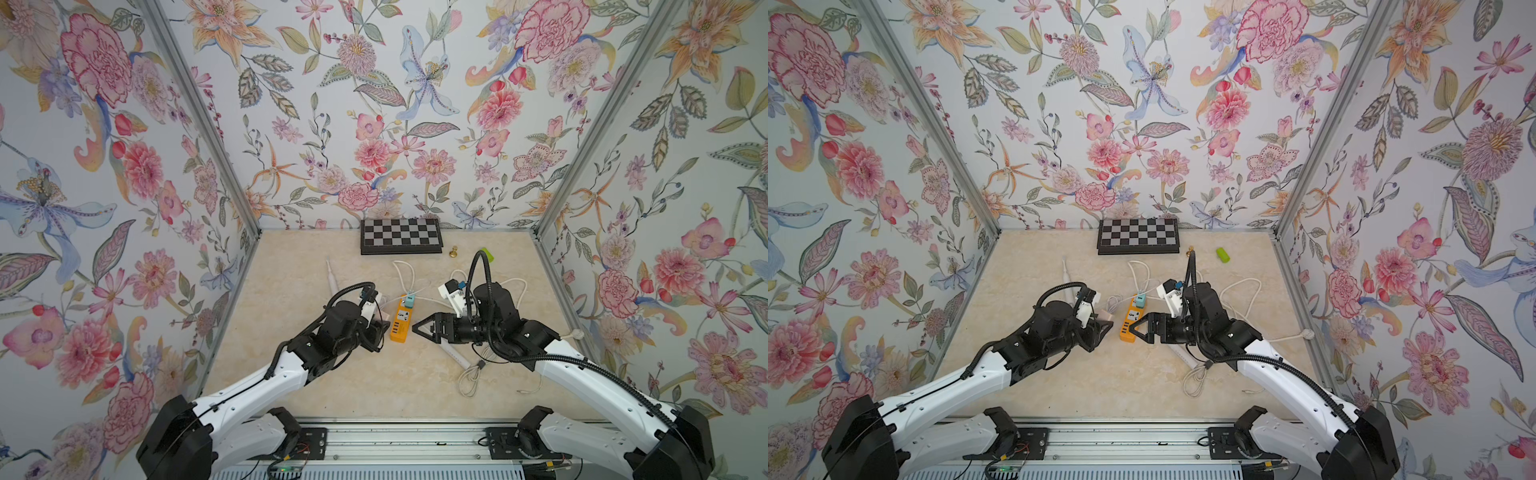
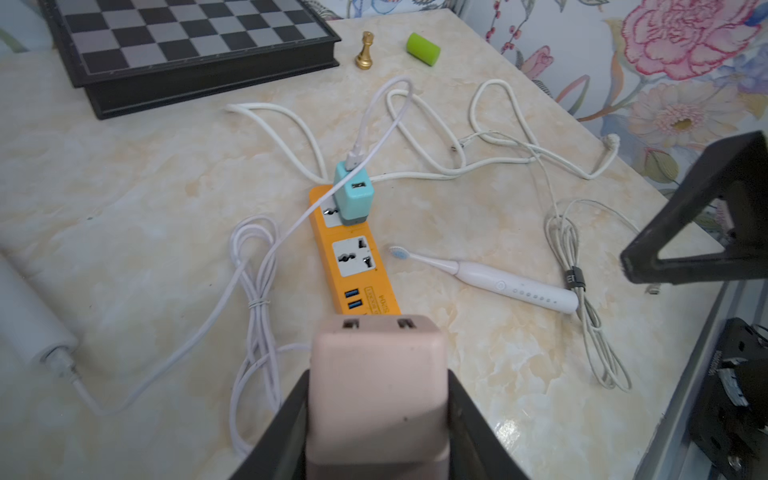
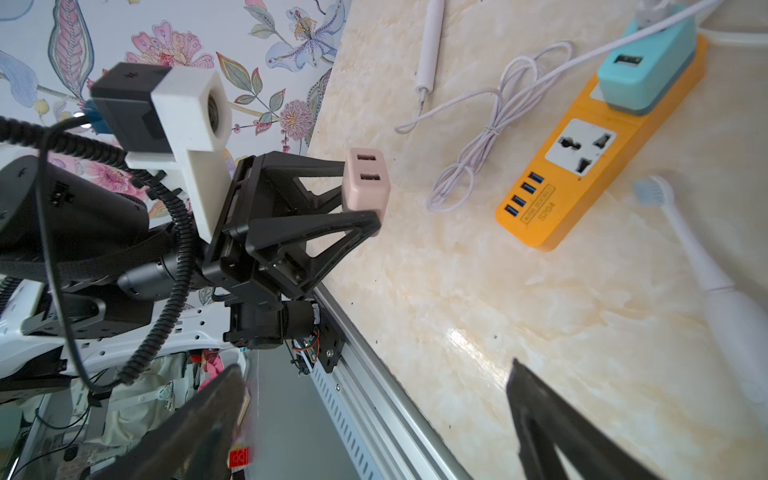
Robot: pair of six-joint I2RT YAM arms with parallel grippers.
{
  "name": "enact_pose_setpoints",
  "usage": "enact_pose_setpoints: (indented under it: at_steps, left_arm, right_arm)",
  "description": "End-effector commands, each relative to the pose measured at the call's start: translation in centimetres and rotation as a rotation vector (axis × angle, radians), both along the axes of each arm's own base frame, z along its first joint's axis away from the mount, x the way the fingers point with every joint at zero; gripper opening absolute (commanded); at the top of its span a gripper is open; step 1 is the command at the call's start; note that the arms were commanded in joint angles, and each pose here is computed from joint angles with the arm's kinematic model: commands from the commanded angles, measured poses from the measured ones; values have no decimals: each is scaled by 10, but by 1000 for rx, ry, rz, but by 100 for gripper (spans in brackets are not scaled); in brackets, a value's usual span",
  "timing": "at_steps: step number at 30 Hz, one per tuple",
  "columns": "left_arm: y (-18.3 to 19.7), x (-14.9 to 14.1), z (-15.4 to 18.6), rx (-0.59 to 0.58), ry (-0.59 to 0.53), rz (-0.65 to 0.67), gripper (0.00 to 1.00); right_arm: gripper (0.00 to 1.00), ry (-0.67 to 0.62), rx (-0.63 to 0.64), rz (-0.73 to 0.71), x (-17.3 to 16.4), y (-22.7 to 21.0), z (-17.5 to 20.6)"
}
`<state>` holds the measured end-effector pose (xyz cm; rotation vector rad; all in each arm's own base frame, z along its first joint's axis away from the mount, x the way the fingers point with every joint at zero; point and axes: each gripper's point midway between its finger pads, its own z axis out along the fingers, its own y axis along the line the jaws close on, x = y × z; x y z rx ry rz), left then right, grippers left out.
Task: Charge the electric toothbrush
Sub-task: Pick up the plug from the center of the board.
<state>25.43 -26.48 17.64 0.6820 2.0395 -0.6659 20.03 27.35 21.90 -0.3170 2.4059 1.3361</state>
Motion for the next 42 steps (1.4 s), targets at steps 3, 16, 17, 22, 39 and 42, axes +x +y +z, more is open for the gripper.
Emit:
enact_pose_setpoints:
  at_steps: [3, 16, 17, 22, 39, 42]
  left_arm:
    - [-57, -26, 46, -73, -247, -382, 23]
    - [-65, -54, 63, -151, -309, -510, 22]
    - [-66, -53, 63, -145, -305, -512, 22]
    - [-68, -51, 53, -99, -267, -521, 21]
    - [-64, -46, 40, -36, -239, -494, 24]
    - [-56, -40, 39, -23, -236, -429, 53]
  right_arm:
    - [100, 130, 25, 37, -12, 8, 6]
    - [77, 128, 35, 39, 3, 17, 9]
    - [75, 126, 37, 42, 3, 19, 11]
    - [62, 87, 27, 17, 12, 18, 15]
    - [16, 64, -29, 37, 16, 34, 3]
    - [11, 44, -48, 0, 20, 30, 2]
